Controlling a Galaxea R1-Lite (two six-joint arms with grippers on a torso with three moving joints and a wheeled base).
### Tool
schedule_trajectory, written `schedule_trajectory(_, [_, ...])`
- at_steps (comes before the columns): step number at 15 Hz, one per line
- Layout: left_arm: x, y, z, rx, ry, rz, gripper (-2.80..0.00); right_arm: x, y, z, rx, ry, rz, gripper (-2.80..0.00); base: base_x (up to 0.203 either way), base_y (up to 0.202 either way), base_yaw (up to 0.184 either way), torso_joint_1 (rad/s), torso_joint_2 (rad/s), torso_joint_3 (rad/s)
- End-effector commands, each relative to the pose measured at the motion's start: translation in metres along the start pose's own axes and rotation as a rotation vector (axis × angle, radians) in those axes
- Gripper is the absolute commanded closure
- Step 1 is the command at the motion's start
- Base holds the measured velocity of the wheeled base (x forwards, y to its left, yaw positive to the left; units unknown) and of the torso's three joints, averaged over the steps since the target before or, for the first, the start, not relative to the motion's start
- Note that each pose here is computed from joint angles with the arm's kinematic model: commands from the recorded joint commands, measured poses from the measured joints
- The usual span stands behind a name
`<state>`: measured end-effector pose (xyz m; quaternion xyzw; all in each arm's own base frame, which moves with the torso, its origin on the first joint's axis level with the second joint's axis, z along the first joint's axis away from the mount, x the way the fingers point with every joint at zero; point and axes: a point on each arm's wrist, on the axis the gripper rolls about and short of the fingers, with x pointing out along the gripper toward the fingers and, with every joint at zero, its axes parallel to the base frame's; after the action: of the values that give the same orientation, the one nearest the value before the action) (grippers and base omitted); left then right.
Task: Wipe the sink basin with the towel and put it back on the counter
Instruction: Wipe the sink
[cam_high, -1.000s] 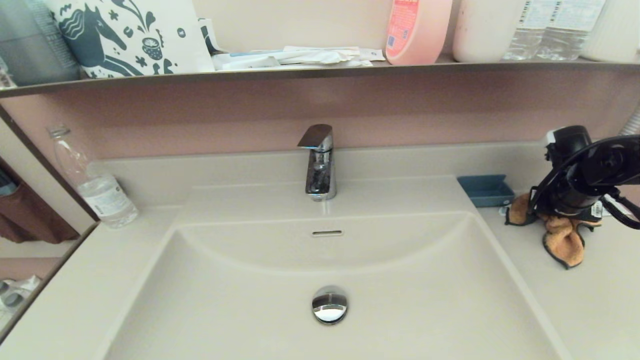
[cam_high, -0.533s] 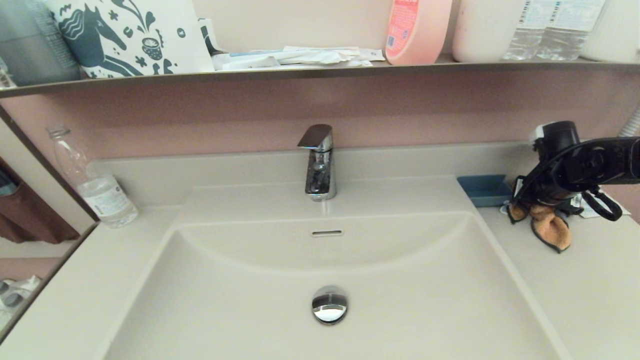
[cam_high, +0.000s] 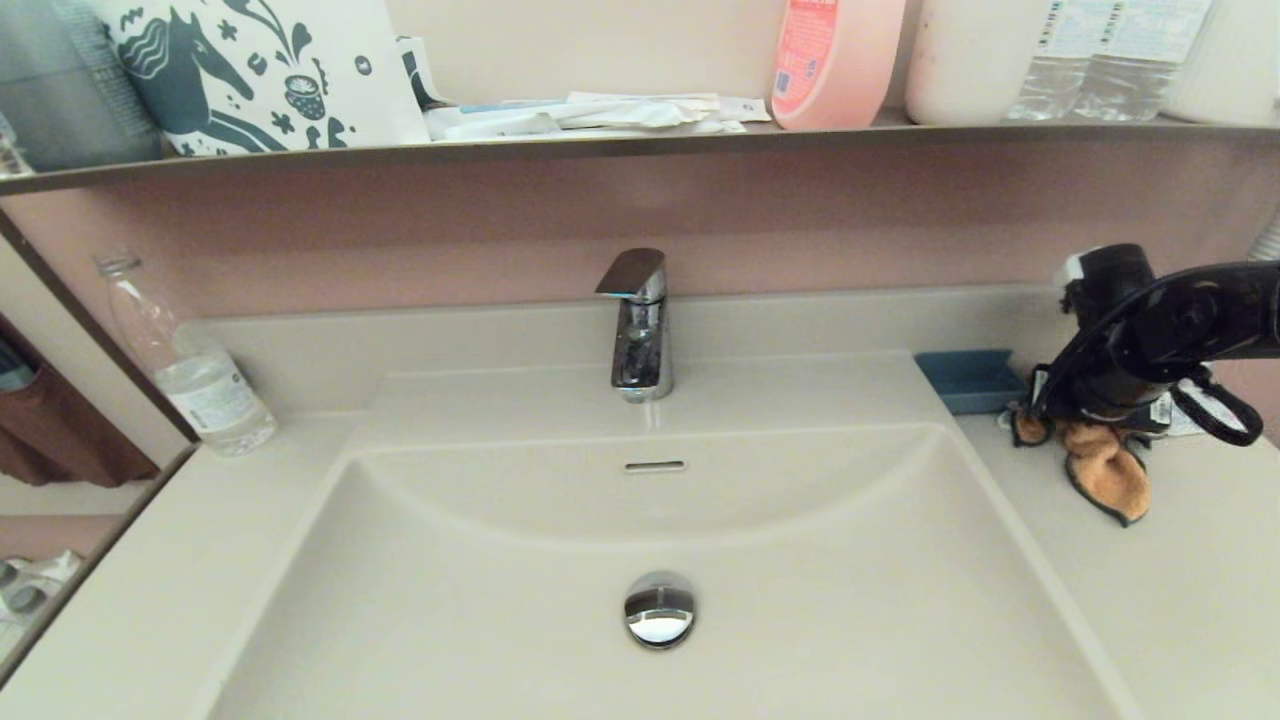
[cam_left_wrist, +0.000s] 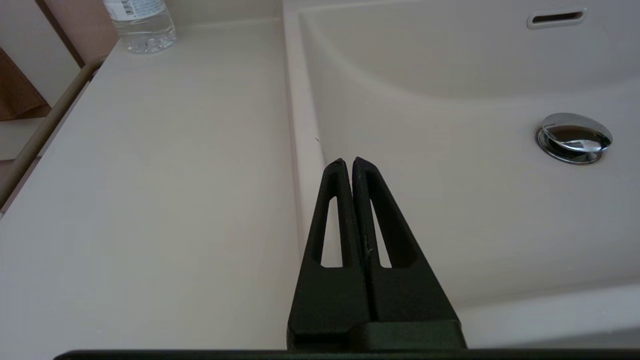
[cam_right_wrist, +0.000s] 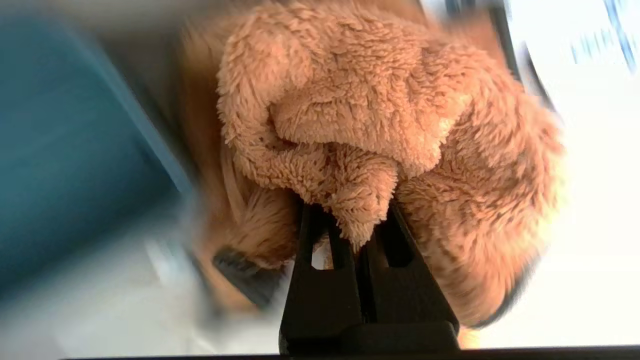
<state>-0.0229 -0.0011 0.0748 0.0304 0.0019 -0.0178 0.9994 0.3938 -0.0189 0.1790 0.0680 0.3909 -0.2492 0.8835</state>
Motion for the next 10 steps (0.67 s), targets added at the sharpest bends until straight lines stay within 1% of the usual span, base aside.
schedule_trajectory(1, [0.0, 0.0, 0.0, 0.0, 0.001, 0.0, 0.0, -0.023, -0.01, 0.0, -0.002, 0.009, -0.007, 0.0, 0.0, 0.0, 0.0, 0.0, 0.0, 0.0])
schedule_trajectory(3, [0.0, 0.0, 0.0, 0.0, 0.001, 0.0, 0.0, -0.036, -0.018, -0.014, -0.031, 0.07, -0.024, 0.0, 0.0, 0.0, 0.0, 0.0, 0.0, 0.0])
schedule_trajectory(5, [0.0, 0.0, 0.0, 0.0, 0.001, 0.0, 0.0, -0.044, -0.013, -0.033, -0.055, 0.111, -0.012, 0.0, 0.0, 0.0, 0.0, 0.0, 0.0, 0.0])
schedule_trajectory(7, [0.0, 0.0, 0.0, 0.0, 0.001, 0.0, 0.0, -0.056, 0.009, -0.055, -0.064, 0.141, 0.031, 0.0, 0.0, 0.0, 0.0, 0.0, 0.0, 0.0])
schedule_trajectory(8, [0.0, 0.0, 0.0, 0.0, 0.001, 0.001, 0.0, -0.063, 0.024, -0.066, -0.074, 0.149, 0.061, 0.0, 0.0, 0.0, 0.0, 0.0, 0.0, 0.0])
schedule_trajectory(10, [0.0, 0.0, 0.0, 0.0, 0.001, 0.001, 0.0, -0.076, 0.048, -0.08, -0.081, 0.134, 0.122, 0.0, 0.0, 0.0, 0.0, 0.0, 0.0, 0.0])
